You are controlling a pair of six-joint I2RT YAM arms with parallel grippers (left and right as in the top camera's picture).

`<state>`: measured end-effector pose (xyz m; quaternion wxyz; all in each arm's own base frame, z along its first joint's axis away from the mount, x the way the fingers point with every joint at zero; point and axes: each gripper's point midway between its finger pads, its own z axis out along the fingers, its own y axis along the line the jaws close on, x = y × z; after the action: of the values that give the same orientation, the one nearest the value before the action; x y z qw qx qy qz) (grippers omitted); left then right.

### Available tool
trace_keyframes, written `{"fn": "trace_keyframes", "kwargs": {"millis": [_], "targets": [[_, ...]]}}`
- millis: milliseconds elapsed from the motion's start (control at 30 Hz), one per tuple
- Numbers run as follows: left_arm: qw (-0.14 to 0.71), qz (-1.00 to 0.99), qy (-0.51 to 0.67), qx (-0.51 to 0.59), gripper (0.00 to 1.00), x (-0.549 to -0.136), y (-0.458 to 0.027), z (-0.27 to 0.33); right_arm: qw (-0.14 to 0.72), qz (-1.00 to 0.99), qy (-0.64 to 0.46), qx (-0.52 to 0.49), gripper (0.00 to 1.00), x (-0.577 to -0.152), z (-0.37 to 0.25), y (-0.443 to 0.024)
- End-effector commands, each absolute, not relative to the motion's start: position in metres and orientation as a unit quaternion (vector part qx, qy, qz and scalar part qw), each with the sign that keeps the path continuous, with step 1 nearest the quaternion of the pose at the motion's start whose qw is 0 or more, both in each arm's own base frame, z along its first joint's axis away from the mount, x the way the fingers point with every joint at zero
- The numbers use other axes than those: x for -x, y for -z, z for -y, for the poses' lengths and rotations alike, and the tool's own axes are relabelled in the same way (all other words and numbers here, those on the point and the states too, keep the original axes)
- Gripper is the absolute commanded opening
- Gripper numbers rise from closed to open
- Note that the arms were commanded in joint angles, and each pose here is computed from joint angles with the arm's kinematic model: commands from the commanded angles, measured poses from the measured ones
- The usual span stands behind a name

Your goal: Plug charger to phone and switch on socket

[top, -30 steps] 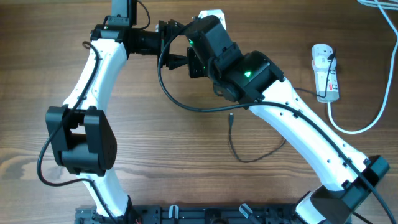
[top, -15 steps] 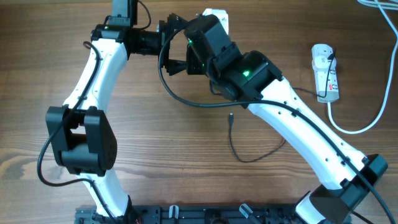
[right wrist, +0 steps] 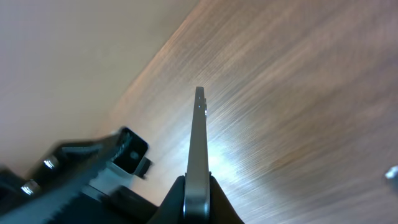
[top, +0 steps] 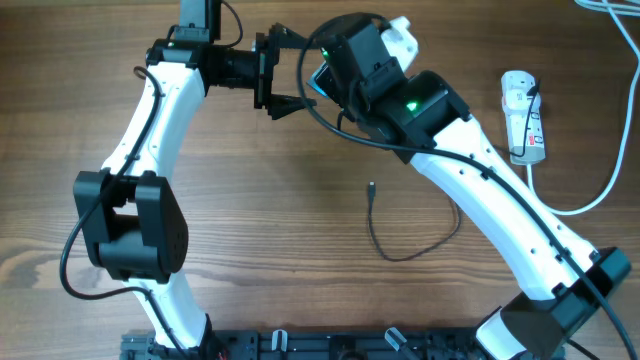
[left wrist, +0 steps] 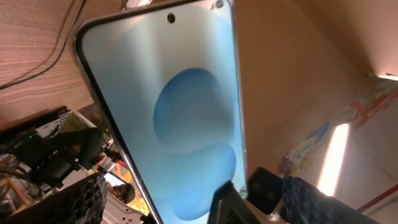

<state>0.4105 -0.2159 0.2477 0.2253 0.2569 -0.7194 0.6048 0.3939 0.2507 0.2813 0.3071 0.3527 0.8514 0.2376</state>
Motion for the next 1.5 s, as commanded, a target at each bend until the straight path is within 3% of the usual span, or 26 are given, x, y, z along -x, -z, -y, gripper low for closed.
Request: {"fn": "trace_keyframes", "kwargs": {"millis": [0, 100, 300, 467, 1467], "targets": [[0.232, 0.715, -0.604, -0.264, 0.92, -0.406, -0.261, 0.217, 0.286, -0.773, -0.305, -0.476, 0.04, -0.391, -0.245, -0.308], [0.237, 0.713, -0.602, -0.271, 0.91, -0.406, -0.261, 0.217, 0.280, -0.757, -0.318, -0.497, 0.04, -0.393, -0.246, -0.310], [0.228, 0.719, -0.585, -0.297, 0.76, -0.411, -0.253, 0.215, 0.261, -0.726, -0.336, -0.540, 0.04, -0.393, -0.247, -0.311], [0.228, 0.717, -0.586, -0.300, 0.71, -0.414, -0.254, 0.216, 0.260, -0.726, -0.335, -0.541, 0.05, -0.394, -0.248, -0.309], [0.188, 0.729, -0.577, -0.316, 0.69, -0.431, -0.251, 0.230, 0.254, -0.704, -0.321, -0.581, 0.04, -0.407, -0.252, -0.274]]}}
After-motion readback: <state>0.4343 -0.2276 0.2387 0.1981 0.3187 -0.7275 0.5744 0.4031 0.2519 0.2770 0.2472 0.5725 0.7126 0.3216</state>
